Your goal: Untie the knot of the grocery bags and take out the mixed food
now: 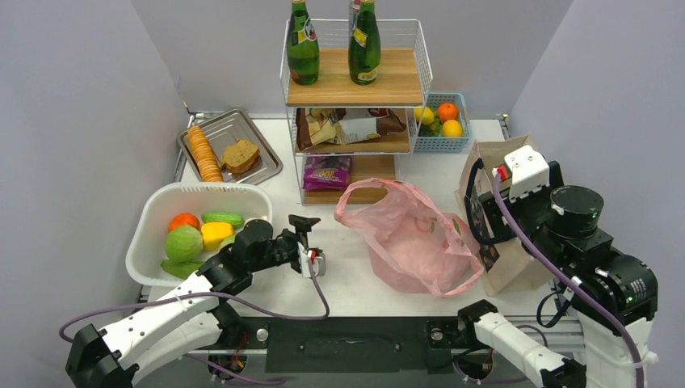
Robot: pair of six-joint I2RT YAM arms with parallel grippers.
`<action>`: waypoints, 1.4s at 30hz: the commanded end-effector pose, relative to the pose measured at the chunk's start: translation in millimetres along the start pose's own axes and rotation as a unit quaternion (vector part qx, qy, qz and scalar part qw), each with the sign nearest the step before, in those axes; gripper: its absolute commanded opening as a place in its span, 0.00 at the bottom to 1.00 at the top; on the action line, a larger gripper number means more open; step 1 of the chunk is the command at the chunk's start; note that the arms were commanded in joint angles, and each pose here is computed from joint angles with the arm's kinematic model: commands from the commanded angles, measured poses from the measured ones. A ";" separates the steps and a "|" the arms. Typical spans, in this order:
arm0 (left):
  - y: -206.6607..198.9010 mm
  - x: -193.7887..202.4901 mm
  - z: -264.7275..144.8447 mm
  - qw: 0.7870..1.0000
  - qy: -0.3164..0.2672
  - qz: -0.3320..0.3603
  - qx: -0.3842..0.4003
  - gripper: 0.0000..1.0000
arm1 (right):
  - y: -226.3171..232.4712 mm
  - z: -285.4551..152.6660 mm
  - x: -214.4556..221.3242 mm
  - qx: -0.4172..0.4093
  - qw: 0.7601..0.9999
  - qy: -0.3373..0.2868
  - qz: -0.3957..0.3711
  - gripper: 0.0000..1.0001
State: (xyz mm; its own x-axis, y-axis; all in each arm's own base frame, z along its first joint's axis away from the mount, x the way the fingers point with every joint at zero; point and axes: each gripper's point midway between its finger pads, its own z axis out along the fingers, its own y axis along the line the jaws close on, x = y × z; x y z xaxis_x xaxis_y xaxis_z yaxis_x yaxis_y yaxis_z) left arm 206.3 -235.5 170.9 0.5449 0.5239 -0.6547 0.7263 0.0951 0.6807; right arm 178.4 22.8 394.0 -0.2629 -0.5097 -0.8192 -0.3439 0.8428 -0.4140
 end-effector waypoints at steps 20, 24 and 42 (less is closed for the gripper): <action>25.4 -36.8 19.7 0.994 -0.008 -0.104 -0.009 0.79 | -124.1 39.9 155.2 0.037 0.910 0.374 0.174 0.84; 30.6 -41.3 19.6 0.995 -0.012 -0.101 -0.015 0.79 | -124.1 55.2 178.5 0.017 0.893 0.401 0.202 0.82; 38.4 -43.0 15.8 0.995 0.000 -0.093 -0.031 0.79 | -71.3 83.6 121.0 -0.022 0.928 0.353 0.117 0.64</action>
State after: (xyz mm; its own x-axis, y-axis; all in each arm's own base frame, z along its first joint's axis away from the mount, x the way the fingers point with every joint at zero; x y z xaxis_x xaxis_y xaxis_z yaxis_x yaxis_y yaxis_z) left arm 212.2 -263.7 187.4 0.3655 0.5310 -0.7645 0.8221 0.2010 0.5327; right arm 258.9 -65.4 326.6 -0.7644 -0.3721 -0.5266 -0.2931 0.9279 -0.2303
